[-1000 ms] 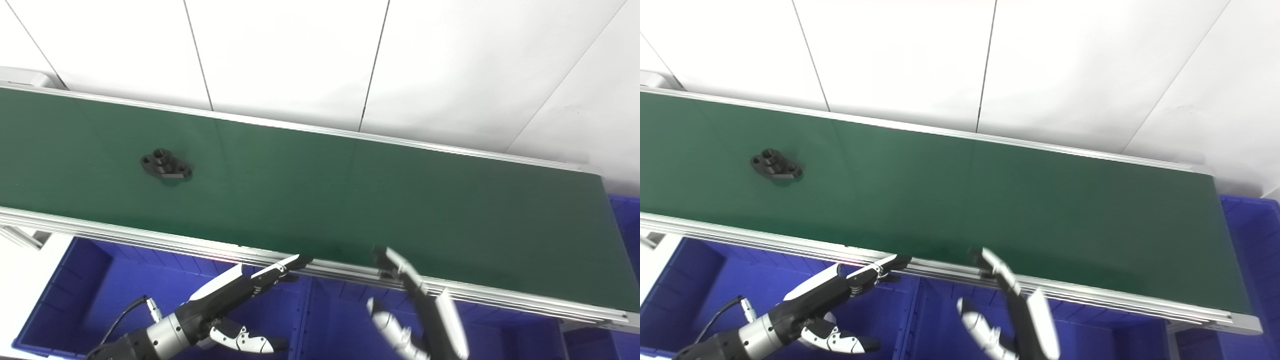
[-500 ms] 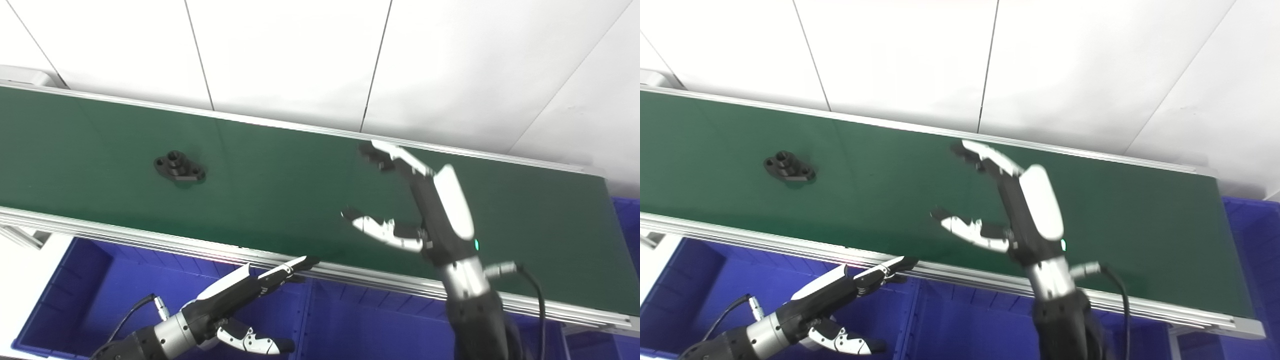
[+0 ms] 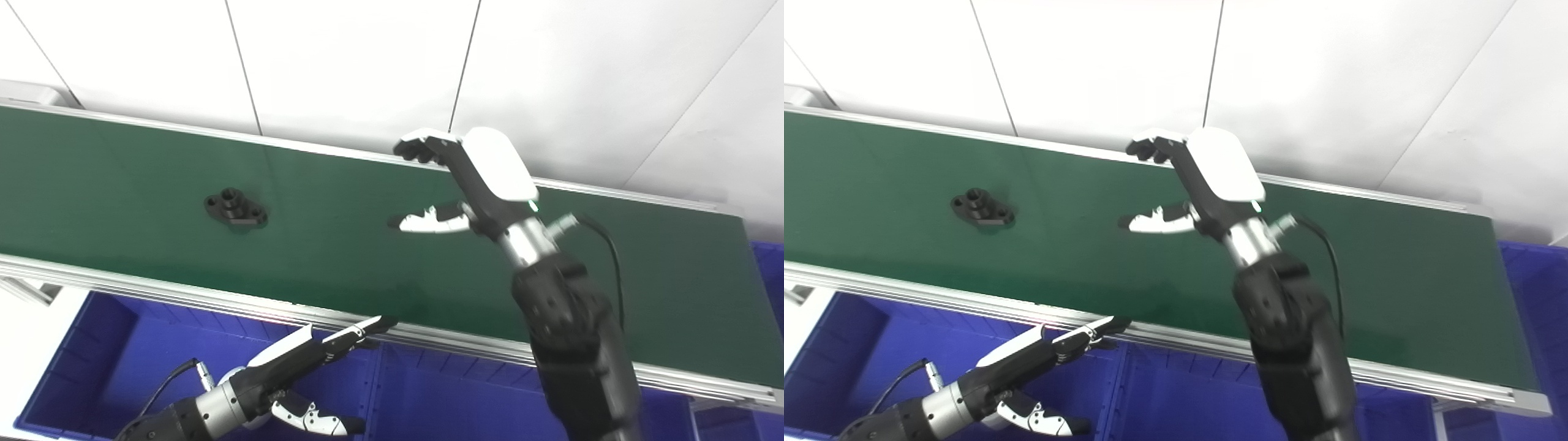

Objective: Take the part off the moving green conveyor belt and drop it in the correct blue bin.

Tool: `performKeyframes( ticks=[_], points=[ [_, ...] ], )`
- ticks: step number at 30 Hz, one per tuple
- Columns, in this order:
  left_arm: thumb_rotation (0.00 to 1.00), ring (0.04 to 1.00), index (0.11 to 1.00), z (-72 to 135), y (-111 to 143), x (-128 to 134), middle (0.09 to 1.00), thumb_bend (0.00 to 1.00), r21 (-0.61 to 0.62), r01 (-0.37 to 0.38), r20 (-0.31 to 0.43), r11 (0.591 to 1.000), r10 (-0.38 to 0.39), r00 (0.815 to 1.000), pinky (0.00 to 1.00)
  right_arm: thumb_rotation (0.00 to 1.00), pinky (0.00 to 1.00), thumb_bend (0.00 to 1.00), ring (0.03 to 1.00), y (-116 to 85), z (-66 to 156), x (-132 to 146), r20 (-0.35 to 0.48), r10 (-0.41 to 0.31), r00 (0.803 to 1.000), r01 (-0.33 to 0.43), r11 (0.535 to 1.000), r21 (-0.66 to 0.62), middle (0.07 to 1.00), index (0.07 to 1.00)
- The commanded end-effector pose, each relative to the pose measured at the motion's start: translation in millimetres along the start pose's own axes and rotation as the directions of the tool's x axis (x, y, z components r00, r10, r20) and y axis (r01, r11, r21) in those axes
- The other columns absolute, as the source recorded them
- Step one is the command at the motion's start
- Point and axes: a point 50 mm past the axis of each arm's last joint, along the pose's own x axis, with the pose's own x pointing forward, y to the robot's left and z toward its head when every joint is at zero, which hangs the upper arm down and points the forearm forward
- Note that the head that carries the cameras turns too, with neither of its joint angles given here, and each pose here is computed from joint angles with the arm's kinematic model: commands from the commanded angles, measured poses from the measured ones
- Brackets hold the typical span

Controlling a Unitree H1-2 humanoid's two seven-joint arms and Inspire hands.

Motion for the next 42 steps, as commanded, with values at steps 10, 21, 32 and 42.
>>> performKeyframes(
  ticks=[10,21,32,42],
  points=[
    [0.21,0.997,0.988,8,4,6,1.0,0.4,0.033,-0.004,0.052,0.999,0.003,0.999,0.93,0.22,0.53,0.88,0.591,4,17,56,0.001,0.102,0.995,-0.101,0.99,-0.097,0.612,0.609],
    [0.21,1.0,0.993,10,2,6,1.0,0.39,0.04,-0.004,0.054,0.999,0.002,0.999,0.93,0.26,0.59,0.86,0.68,32,21,81,-0.007,0.185,0.983,-0.184,0.976,-0.12,0.724,0.712],
    [0.22,0.996,0.993,9,-2,5,1.0,0.38,0.032,-0.008,0.053,0.999,0.006,0.999,0.92,0.27,0.75,0.82,0.779,55,28,97,0.012,0.192,0.981,-0.189,0.976,-0.11,0.786,0.757],
    [0.24,1.0,0.998,9,-4,3,1.0,0.38,0.03,-0.012,0.048,0.999,0.01,0.999,0.93,0.27,0.63,0.82,0.701,68,30,107,-0.012,0.198,0.98,-0.198,0.975,-0.101,0.726,0.677]
  ],
)
